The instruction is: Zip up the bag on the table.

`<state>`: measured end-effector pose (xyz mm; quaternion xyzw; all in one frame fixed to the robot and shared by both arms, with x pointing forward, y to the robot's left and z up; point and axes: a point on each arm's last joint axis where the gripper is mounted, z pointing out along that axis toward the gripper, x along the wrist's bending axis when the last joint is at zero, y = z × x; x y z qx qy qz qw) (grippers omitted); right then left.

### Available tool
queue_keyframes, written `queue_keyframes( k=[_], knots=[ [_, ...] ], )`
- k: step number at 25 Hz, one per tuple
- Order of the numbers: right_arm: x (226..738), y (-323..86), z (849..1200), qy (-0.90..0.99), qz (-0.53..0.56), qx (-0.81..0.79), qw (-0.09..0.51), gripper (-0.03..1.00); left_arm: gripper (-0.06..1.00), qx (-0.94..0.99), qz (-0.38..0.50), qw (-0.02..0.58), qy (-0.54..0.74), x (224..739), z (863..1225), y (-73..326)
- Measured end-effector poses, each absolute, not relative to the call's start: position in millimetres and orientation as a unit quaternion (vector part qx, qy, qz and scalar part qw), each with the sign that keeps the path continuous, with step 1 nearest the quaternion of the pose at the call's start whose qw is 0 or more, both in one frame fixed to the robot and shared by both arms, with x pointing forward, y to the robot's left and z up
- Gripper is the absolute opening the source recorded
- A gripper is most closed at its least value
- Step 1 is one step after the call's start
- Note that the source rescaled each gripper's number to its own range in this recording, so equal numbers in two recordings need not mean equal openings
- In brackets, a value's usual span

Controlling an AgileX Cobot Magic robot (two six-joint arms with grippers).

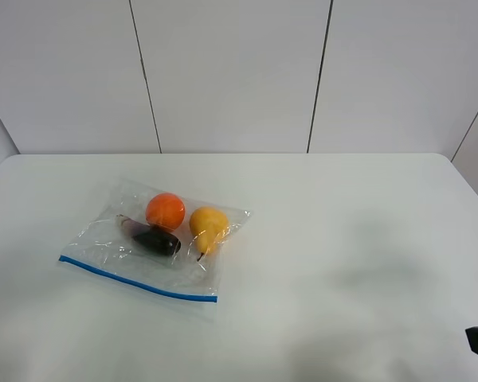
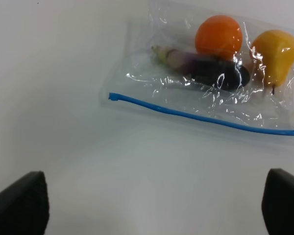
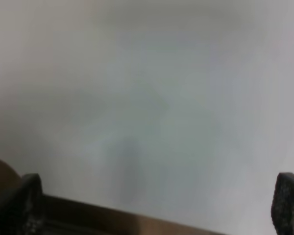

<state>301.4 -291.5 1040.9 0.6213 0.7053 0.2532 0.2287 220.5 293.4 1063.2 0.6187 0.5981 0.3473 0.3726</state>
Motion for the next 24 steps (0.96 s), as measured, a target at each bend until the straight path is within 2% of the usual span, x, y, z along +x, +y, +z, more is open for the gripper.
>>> queue_keyframes(
  k=[11, 24],
  knots=[
    [238, -299, 1053, 0.629, 0.390, 0.569, 0.358, 1.00, 1.00, 0.619, 0.347, 0.373, 0.598, 220, 1063, 293],
    [236, -300, 1052, 0.628, 0.392, 0.566, 0.362, 1.00, 1.00, 0.619, 0.347, 0.373, 0.598, 220, 1063, 293]
  ],
)
